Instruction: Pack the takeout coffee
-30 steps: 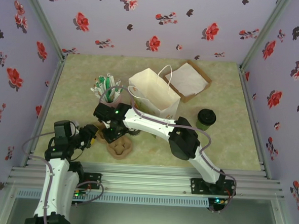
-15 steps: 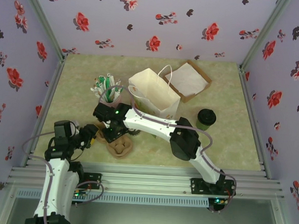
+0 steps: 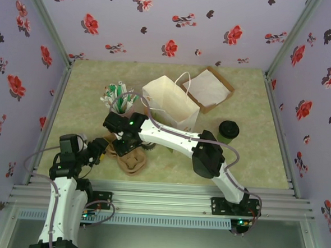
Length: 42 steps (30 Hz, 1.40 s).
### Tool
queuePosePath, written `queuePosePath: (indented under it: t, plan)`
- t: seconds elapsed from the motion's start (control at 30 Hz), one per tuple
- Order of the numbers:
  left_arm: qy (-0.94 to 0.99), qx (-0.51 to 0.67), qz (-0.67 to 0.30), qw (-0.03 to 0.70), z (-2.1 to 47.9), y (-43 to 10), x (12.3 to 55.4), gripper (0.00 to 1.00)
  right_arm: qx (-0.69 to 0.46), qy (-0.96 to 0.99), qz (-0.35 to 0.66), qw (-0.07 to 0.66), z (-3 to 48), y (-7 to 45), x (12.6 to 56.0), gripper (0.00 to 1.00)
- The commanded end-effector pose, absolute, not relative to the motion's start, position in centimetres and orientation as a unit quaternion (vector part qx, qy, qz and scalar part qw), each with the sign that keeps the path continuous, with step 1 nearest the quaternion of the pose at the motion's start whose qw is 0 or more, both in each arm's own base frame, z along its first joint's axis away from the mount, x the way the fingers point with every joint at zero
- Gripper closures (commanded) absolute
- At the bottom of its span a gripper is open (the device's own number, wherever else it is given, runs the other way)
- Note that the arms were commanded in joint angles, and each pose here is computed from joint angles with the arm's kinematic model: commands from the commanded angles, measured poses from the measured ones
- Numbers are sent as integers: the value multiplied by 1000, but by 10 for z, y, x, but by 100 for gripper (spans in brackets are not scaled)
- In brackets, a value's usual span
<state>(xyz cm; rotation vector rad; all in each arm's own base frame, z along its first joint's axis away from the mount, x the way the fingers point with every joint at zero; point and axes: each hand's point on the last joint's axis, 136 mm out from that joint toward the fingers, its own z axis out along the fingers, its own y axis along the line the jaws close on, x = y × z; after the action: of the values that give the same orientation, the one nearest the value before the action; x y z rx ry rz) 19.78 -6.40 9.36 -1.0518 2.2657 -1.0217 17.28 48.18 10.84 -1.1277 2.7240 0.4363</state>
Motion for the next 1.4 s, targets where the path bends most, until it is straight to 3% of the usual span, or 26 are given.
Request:
queuePosePath:
  t: [0.0,0.8,1.2,1.37]
  plan:
    - [826,-379,-355,219,85,-61,193,49,-372,911,154,91,130,480,169,63]
    - [821,-363,-364,246,104,-61,194,48,-341,930,127,54,98,483,177,63]
    - [812,-349,-380,271,134,-64,192,39,-343,926,140,72,118,484,175,63]
    - [813,-333,-364,310,169,-58,190,27,-352,915,166,104,151,487,170,63]
